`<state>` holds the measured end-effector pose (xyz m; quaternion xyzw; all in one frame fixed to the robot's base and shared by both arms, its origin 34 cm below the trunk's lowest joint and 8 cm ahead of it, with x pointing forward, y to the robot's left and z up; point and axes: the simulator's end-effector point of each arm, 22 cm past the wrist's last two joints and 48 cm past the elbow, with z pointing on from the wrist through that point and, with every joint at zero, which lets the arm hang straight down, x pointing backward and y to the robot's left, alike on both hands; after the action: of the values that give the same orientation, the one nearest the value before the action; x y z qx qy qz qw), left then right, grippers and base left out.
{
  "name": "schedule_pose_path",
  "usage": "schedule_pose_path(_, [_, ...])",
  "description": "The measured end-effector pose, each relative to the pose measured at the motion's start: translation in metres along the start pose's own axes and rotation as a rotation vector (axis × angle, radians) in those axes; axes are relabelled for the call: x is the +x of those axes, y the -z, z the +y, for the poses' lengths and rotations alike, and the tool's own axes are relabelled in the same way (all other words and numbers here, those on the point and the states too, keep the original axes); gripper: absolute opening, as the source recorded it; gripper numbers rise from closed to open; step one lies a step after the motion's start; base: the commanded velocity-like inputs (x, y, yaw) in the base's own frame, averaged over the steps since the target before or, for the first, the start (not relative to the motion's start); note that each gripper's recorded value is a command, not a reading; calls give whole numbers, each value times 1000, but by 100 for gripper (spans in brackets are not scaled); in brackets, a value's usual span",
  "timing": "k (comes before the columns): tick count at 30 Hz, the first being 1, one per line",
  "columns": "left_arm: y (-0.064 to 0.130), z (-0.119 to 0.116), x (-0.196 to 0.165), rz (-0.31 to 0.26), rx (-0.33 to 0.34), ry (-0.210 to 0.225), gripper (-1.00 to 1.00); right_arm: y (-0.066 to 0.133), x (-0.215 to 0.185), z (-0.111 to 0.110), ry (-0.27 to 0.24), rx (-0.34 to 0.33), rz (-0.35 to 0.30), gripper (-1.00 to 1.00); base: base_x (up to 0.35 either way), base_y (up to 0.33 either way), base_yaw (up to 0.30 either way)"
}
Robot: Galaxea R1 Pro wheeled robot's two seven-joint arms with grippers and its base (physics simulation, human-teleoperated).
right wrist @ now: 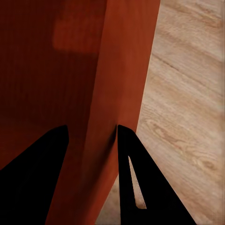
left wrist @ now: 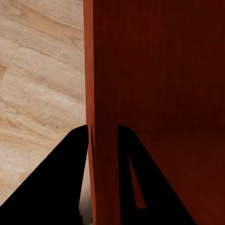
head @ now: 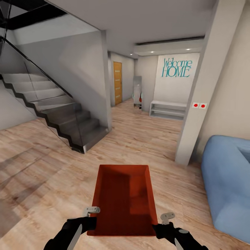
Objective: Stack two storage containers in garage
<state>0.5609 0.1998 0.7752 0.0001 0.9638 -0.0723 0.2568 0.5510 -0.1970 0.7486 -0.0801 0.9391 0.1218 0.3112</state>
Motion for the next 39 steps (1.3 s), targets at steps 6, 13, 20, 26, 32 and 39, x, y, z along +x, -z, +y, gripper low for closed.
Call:
schedule_pose_path(6, [0, 0, 0, 0, 0, 0, -100, 0, 0, 0, 0, 0, 0, -100, 326, 0, -6])
schedule_pose_path(13, [0, 0, 0, 0, 0, -1, -100, 0, 0, 0, 0, 0, 0, -100, 326, 0, -190])
schedule_pose_path(20, [0, 0, 0, 0, 0, 0, -100, 0, 0, 0, 0, 0, 0, -100, 326, 0, -37])
schedule_pose_path(26, [0, -1, 0, 0, 0, 0, -100, 0, 0, -1, 1, 0, -1, -100, 326, 0, -2])
schedule_pose_path(32, [0, -1, 0, 0, 0, 0, -100, 0, 0, -1, 1, 0, -1, -100, 326, 0, 0])
schedule_pose_path(39, [0, -1, 0, -1, 0, 0, -100, 0, 0, -1, 1, 0, -1, -100, 326, 0, 0])
